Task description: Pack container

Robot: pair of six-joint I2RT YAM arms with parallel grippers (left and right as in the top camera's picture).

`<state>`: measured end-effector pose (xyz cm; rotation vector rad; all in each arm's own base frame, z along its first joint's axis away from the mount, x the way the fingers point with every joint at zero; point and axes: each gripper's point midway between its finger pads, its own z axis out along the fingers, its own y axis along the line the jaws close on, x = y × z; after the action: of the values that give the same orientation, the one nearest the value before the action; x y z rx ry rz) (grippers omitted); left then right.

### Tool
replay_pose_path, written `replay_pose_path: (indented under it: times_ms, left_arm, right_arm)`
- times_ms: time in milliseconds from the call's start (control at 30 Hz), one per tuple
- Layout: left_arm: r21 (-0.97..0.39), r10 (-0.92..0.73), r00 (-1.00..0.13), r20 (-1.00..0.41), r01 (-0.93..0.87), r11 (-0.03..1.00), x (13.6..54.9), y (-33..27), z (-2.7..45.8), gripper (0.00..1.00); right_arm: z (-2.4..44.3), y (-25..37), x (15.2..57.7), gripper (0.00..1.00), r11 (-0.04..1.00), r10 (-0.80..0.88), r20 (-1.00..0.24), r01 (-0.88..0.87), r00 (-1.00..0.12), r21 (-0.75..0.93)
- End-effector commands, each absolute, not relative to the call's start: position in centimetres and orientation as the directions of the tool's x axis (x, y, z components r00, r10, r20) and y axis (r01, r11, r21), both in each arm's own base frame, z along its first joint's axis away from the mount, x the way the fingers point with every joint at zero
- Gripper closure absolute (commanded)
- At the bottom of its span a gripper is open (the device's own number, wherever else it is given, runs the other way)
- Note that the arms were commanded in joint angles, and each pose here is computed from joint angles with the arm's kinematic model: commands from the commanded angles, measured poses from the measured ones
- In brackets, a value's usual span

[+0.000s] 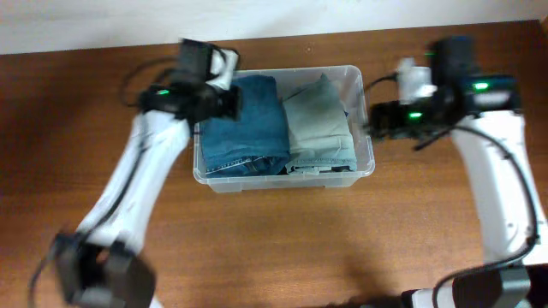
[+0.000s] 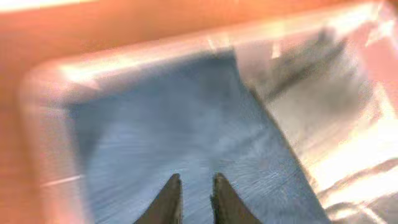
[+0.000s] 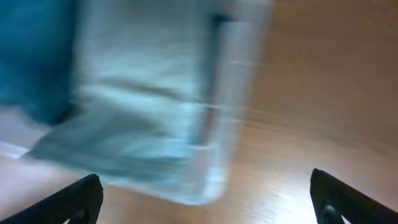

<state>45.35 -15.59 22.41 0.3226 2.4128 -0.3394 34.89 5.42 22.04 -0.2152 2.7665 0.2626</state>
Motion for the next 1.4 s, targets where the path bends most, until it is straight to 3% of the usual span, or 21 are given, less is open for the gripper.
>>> replay_pose_path:
  times_ms: [0,33,100,167,233,267,367,433,467,500,533,567,667,733,900,1033,1200,1367]
  left_arm:
    - [-0.046,0.055,-0.582,-0.811,0.158,0.986,43.7,-8.2,33.2,0.66]
    - [-0.046,0.046,-0.586,-0.809,0.141,0.989,43.3,-7.4,33.3,0.64]
    - [-0.053,0.013,-0.614,-0.789,0.088,0.995,42.8,-5.3,32.9,0.63]
    - [-0.056,-0.014,-0.65,-0.76,0.044,0.997,42.4,-3.6,31.9,0.63]
    - [-0.056,-0.027,-0.668,-0.744,0.022,0.998,42.1,-2.7,31.5,0.63]
    - [-0.058,-0.031,-0.669,-0.743,0.018,0.998,42.1,-2.5,31.5,0.63]
    - [-0.057,-0.032,-0.669,-0.743,0.016,0.998,42.1,-2.4,31.5,0.6]
    - [-0.057,-0.031,-0.674,-0.738,0.016,0.998,42.0,-2.4,31.3,0.57]
    - [-0.057,-0.037,-0.677,-0.735,0.008,0.998,41.9,-2.1,31.3,0.56]
    - [-0.057,-0.043,-0.677,-0.734,-0.002,0.998,41.9,-1.7,31.2,0.5]
    - [-0.057,-0.053,-0.678,-0.733,-0.016,0.998,41.9,-1.1,31.2,0.41]
    - [-0.059,-0.073,-0.682,-0.728,-0.043,0.997,41.9,0.1,31.0,0.37]
    - [-0.114,-0.122,-0.702,-0.701,-0.058,0.992,41.9,1.7,30.0,0.25]
    - [-0.145,-0.154,-0.731,-0.665,-0.077,0.987,42.1,2.7,28.4,0.01]
    - [-0.148,-0.177,-0.816,-0.55,-0.114,0.982,41.6,3.4,24.5,0.01]
    - [-0.114,-0.12,-0.851,-0.512,-0.072,0.991,40.0,3.2,24.1,0.01]
    - [-0.103,-0.108,-0.79,-0.604,-0.058,0.993,37.5,2.8,28.0,0.01]
    - [-0.086,-0.088,-0.655,-0.751,-0.036,0.996,30.8,1.9,28.8,0.01]
  right_arm:
    - [20.6,10.9,34.1,0.11,0.931,-0.296,-0.33,-0.349,-0.896,0.112]
    - [19.7,11.7,34.0,0.16,0.929,-0.3,-0.304,-0.349,-0.904,0.123]
    - [16.0,14.1,33.1,0.47,0.919,-0.34,-0.197,-0.37,-0.919,0.139]
    - [11.9,15.7,31.8,0.65,0.907,-0.387,-0.088,-0.396,-0.918,0.145]
    - [8.7,16.6,31.0,0.75,0.899,-0.418,-0.005,-0.414,-0.909,0.145]
    - [7.7,16.9,30.8,0.75,0.896,-0.427,0.021,-0.42,-0.904,0.146]
    - [8.1,17.1,31.8,0.73,0.897,-0.422,-0.008,-0.419,-0.906,0.14]
    - [11.4,16.2,33.7,0.62,0.909,-0.4,-0.085,-0.407,-0.912,0.089]
    - [15.1,14.9,35.6,0.49,0.929,-0.356,-0.176,-0.368,-0.918,0.037]
    - [17.0,14.2,36.4,0.42,0.939,-0.332,-0.226,-0.345,-0.916,0.016]
    - [21.0,12.5,37.8,0.15,0.96,-0.265,-0.331,-0.279,-0.906,-0.007]
    - [23.8,11.2,38.5,0.01,0.97,-0.222,-0.403,-0.241,-0.888,-0.004]
    - [28.5,6.9,39.5,0.02,0.993,-0.083,-0.522,-0.116,-0.849,0.03]
    - [29.4,3.1,39.9,0.01,0.998,0.012,-0.545,-0.028,-0.838,0.064]
    - [28.6,-0.9,38.5,0.02,0.995,0.097,-0.487,0.074,-0.868,0.068]
    - [32.0,-1.2,36.7,0.01,0.997,0.075,-0.571,0.055,-0.817,0.054]
    - [35.0,-1.0,32.7,0.02,0.998,0.069,-0.675,0.047,-0.734,0.051]
    - [29.9,-0.6,26.2,0.02,0.998,0.066,-0.737,0.04,-0.672,0.053]
